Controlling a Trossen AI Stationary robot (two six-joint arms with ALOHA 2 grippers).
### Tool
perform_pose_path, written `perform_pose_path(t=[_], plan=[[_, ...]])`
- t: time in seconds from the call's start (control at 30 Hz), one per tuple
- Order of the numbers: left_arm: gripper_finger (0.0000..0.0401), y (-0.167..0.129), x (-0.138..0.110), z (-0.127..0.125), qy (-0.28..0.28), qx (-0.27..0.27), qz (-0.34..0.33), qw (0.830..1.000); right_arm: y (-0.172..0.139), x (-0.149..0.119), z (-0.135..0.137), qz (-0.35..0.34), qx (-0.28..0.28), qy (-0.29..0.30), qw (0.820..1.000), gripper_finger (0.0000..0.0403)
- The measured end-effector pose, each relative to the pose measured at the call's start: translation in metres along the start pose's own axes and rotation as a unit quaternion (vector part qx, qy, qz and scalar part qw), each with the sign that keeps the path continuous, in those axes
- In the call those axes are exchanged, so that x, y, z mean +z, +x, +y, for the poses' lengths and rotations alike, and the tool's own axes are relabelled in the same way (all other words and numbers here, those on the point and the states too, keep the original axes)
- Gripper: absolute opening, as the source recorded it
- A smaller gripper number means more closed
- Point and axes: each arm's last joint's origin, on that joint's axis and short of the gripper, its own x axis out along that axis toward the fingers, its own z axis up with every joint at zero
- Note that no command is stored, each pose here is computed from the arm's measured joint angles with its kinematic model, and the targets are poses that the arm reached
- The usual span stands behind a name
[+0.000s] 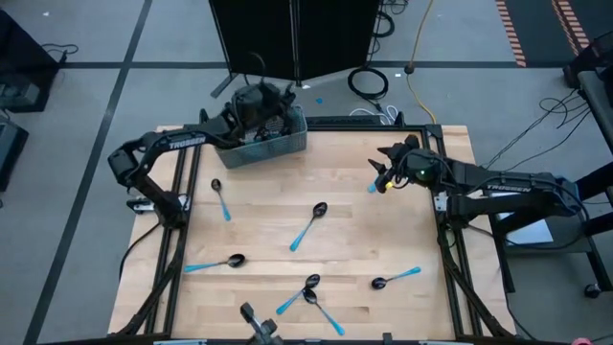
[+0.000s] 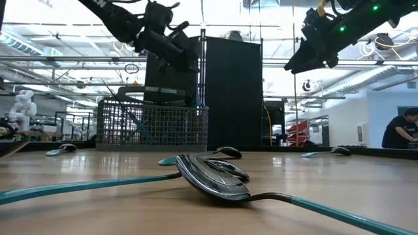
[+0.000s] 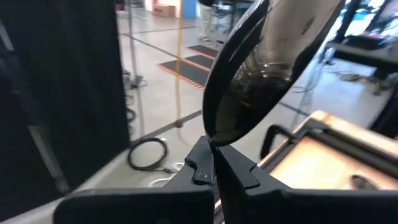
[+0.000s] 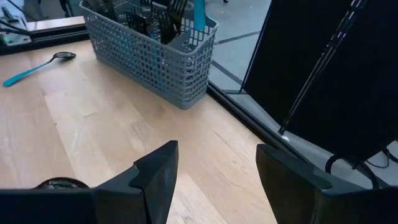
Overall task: Sort silverware
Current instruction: Put the blue spoon into the silverware basket
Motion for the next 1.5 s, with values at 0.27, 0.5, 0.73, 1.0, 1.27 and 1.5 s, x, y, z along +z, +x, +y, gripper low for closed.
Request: perform_pose_path(t=[0.27, 0.5, 0.73, 1.0, 1.27, 1.5], plan=[[0.0000, 0.022, 0.011, 0.032, -0.022, -0.029, 0.054, 0.998, 0.001, 0.000, -0.003, 0.000, -0.009, 0.017, 1.000, 0.0210], [0.0000, 0.030, 0.001, 0.042, -0.037, -0.050, 0.096, 0.993, 0.001, 0.000, -0.003, 0.001, -0.010, 0.022, 1.000, 0.0210], [0.0000, 0.033, -0.004, 0.042, -0.059, -0.073, 0.111, 0.989, 0.001, 0.000, -0.003, 0.003, -0.010, 0.021, 1.000, 0.0210], [0.0000, 0.032, -0.008, 0.041, -0.064, -0.082, 0.135, 0.985, 0.001, 0.000, -0.003, 0.003, -0.010, 0.021, 1.000, 0.0210], [0.0000, 0.031, -0.009, 0.041, -0.065, -0.081, 0.142, 0.984, 0.001, 0.000, -0.003, 0.003, -0.010, 0.027, 1.000, 0.0210], [0.0030, 0.031, -0.009, 0.041, -0.064, -0.079, 0.143, 0.984, 0.001, 0.000, -0.003, 0.003, -0.010, 0.030, 0.999, 0.0210]])
